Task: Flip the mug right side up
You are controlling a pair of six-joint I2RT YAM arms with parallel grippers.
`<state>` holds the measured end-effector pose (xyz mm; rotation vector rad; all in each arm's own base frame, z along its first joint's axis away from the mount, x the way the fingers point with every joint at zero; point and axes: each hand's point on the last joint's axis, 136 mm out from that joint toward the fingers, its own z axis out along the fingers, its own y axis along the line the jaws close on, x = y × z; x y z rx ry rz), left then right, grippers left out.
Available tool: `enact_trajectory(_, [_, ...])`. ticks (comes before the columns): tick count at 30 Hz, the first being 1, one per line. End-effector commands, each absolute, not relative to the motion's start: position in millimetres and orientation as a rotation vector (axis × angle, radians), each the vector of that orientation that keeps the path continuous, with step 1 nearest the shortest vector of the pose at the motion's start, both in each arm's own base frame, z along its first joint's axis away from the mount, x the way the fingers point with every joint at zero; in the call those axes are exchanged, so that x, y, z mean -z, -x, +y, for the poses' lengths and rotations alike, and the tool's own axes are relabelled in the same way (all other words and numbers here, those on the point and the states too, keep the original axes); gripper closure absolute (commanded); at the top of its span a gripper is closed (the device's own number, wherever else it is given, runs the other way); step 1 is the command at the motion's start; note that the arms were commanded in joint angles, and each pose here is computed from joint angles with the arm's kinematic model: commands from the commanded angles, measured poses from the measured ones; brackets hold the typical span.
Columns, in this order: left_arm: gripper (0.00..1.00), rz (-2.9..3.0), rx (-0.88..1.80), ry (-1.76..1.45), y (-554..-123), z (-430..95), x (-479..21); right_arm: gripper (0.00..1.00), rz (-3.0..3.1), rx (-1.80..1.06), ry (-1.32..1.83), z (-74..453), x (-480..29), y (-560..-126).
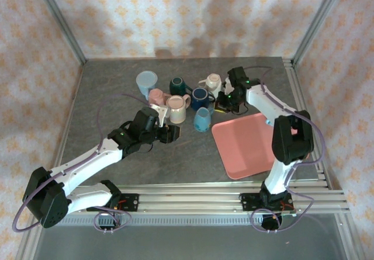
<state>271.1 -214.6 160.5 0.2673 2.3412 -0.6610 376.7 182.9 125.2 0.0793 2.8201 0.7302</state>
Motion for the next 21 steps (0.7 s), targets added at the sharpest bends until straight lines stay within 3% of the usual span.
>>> enact_trajectory(1, [0.41, 2.332, 0.655, -0.273, -268.1, -210.2, -163.5, 0.86, 2.702, -0.528, 0.217, 159.5, -161.5, -384.2])
enact_trajectory(5, [0.41, 2.337, 0.657, -0.279, -266.4, -210.0, -164.6, 0.81, 2.577, -0.436, 0.859, 160.1, -161.3, -366.7])
enact_trajectory(9, [0.41, 2.344, 0.648, -0.306, -262.3, -208.3, -168.1, 0.53, 2.294, -0.274, 1.457, 151.6, -151.2, -349.2])
enact_trajectory(12, [0.41, 2.351, 0.637, -0.332, -258.8, -206.5, -167.5, 0.45, 2.129, -0.138, 1.652, 147.4, -145.1, -362.4])
enact_trajectory(21, [0.41, 2.370, 0.638, -0.327, -255.1, -204.7, -159.8, 0.39, 1.812, -0.104, 1.960, 174.8, -120.3, -385.8])
